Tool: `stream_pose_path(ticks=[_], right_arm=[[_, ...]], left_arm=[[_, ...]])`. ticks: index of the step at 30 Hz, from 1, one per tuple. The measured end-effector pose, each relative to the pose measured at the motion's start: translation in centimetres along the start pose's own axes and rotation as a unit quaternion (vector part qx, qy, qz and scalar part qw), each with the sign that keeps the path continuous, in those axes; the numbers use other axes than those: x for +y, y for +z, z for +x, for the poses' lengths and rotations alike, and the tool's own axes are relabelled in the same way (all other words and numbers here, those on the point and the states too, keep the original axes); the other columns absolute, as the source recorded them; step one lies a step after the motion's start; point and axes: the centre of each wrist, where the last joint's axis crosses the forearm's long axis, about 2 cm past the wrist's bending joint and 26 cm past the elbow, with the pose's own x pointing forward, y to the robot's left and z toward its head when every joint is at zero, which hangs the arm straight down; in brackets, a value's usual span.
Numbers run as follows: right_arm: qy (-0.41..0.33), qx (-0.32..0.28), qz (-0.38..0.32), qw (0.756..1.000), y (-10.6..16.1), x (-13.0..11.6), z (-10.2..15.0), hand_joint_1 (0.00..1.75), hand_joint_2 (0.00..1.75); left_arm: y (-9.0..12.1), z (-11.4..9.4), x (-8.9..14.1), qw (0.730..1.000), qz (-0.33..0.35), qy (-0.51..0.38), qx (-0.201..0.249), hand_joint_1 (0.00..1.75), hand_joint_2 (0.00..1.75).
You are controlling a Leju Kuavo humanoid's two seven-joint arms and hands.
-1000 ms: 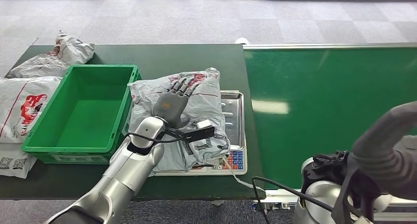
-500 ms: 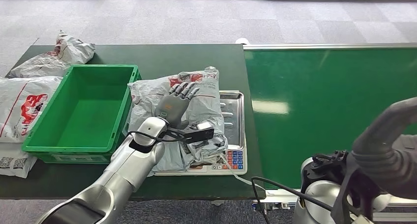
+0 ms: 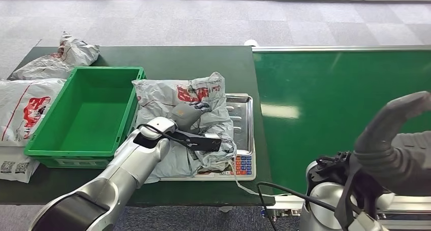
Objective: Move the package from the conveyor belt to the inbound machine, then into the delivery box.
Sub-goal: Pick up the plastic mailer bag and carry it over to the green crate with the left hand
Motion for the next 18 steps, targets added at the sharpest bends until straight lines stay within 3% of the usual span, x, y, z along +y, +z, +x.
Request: stream_pose_path(ticks=[11,18], right_arm=[[-0.009,0.008,-0.002,1.0,0.2,0.2,0.0,0.0,1.75],[-0.005,0.005,0.001,1.0,0.1,0.2,0.0,0.0,1.75]], left_arm=[[0.1,-1.1,0.6,0.997,-0.057,0.034,-0.031,1.75,1.75],[0.1,-1.2,0.5,0.998,-0.022,0.043,-0.031,1.75,1.75]])
